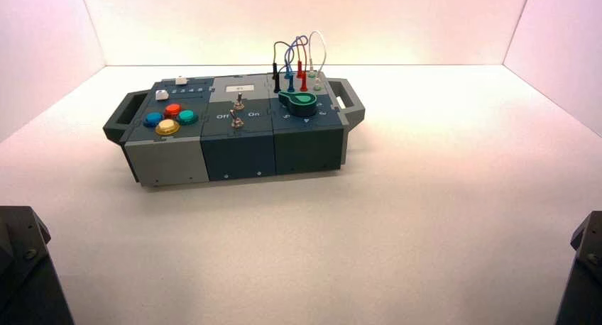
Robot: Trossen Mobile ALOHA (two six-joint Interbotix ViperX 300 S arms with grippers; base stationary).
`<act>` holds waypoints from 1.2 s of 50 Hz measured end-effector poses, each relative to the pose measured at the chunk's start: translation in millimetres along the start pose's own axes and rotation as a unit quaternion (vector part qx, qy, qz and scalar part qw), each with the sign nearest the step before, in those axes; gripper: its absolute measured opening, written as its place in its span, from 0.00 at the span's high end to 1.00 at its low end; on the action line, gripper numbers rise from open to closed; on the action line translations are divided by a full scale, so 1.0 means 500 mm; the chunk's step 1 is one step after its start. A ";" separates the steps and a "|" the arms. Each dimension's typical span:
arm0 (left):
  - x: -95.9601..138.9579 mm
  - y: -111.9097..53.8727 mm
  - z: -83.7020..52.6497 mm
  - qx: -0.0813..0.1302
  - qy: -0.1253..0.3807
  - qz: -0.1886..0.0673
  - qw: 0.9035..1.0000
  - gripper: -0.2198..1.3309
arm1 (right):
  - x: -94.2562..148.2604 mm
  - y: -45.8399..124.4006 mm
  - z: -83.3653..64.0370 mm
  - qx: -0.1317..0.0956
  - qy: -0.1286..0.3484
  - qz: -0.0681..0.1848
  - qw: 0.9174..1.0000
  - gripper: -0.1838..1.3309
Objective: Move the top slider to position 3.
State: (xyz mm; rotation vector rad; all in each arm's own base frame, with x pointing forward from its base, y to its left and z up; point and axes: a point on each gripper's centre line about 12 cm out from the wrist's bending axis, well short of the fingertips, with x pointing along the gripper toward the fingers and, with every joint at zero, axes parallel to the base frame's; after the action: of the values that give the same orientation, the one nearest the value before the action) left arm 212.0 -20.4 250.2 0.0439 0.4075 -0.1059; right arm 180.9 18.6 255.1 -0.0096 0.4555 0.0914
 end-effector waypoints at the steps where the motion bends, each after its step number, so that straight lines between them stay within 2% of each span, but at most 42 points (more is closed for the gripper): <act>1: 0.000 0.000 0.000 0.000 0.000 0.000 1.000 0.96 | 0.000 0.000 0.000 0.001 0.000 0.000 1.000 0.97; 18: 0.002 0.000 -0.002 0.000 0.003 0.000 1.000 0.96 | -0.001 0.001 -0.002 0.003 0.005 0.002 1.000 0.97; 26: 0.027 0.000 -0.020 0.000 0.035 -0.001 0.999 0.96 | -0.001 0.002 -0.003 0.008 0.007 0.003 1.000 0.97; 31: 0.059 0.000 -0.033 0.002 0.070 -0.002 0.998 0.96 | -0.001 0.004 -0.004 0.007 0.007 0.006 1.000 0.97; 41: 0.152 0.000 -0.054 0.001 0.162 -0.007 0.987 0.96 | 0.000 0.004 -0.008 0.009 0.011 0.007 1.000 0.97; 49: 0.239 -0.001 -0.078 0.001 0.234 -0.011 0.972 0.96 | 0.001 0.004 -0.007 0.009 0.012 0.007 1.000 0.97; 50: 0.239 -0.001 -0.078 0.001 0.234 -0.011 0.972 0.96 | 0.001 0.004 -0.007 0.008 0.012 0.007 1.000 0.97; 53: 0.275 -0.001 -0.093 0.000 0.263 -0.013 0.965 0.96 | 0.002 0.004 -0.008 0.010 0.013 0.007 1.000 0.97; 60: 0.320 -0.002 -0.126 -0.001 0.307 -0.015 0.952 0.96 | 0.003 0.005 -0.009 0.010 0.015 0.007 1.000 0.97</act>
State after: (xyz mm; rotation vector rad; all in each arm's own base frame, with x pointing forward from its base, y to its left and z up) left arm 333.1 -32.4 128.6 0.0694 1.0310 -0.1218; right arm 180.4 20.9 250.5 0.0112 0.4862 0.1009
